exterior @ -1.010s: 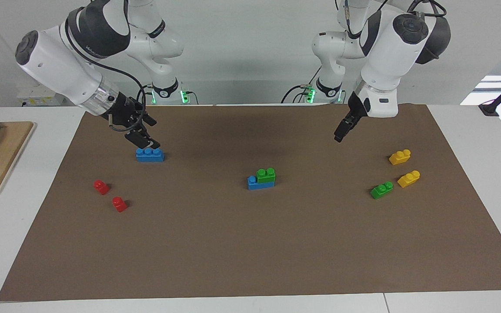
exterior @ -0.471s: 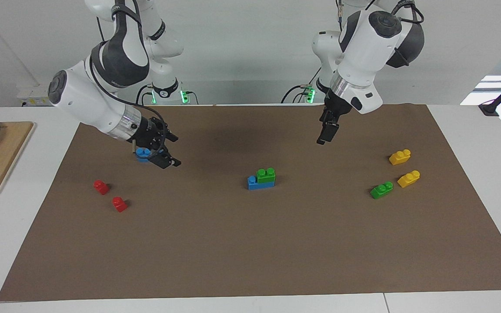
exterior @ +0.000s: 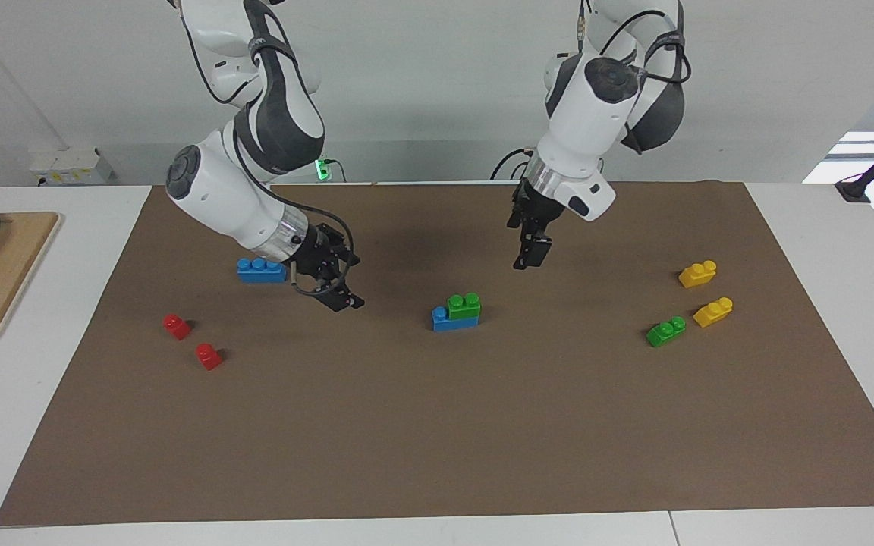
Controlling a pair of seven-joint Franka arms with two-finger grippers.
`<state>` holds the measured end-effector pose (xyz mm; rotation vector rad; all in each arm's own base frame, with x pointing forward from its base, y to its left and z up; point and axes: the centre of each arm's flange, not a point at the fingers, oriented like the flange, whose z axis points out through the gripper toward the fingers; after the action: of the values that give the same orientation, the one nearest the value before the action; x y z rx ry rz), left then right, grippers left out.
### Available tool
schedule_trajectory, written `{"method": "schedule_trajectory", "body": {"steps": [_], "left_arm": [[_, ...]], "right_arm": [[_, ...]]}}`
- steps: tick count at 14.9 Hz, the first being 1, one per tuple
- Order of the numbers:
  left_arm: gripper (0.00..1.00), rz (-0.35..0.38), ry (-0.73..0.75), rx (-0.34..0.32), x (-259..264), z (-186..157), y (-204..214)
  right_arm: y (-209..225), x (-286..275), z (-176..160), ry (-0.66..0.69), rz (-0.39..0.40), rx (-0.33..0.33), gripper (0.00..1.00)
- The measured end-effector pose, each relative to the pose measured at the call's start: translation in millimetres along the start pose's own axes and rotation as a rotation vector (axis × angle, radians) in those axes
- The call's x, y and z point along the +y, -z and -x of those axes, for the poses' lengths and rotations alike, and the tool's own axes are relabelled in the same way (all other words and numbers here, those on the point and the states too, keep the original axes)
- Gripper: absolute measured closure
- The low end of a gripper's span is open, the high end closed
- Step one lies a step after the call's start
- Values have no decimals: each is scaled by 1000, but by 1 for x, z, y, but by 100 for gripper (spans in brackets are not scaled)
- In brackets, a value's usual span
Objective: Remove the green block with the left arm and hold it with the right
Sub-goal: 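Move the left gripper toward the green block while the right gripper approaches the blue block, then grasp the green block with the left gripper while the right gripper grasps the blue block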
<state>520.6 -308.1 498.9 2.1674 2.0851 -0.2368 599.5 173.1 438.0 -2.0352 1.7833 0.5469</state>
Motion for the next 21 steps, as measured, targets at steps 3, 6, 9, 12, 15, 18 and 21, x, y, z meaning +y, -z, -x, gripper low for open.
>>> {"method": "schedule_trajectory", "body": {"steps": [3,6,9,12,15,18,21], "left_arm": [[0,-21,61,7,1,8,-30],[0,-31,119,11,7,10,-59],[0,-7,179,-3,16,11,-73],[0,-32,176,13,14,18,-98],[0,-48,176,27,11,28,-124],[0,-47,180,30,12,28,-129],[0,-31,192,22,15,28,-127]], "right_arm": [[-24,0,12,-5,-11,13,0],[-51,6,25,-5,-26,16,0],[-72,11,30,-10,-39,15,0],[-89,14,35,0,-34,24,0],[-116,16,39,8,-21,37,0],[-138,17,42,13,-25,47,0],[-153,17,48,-1,-54,33,0]]}}
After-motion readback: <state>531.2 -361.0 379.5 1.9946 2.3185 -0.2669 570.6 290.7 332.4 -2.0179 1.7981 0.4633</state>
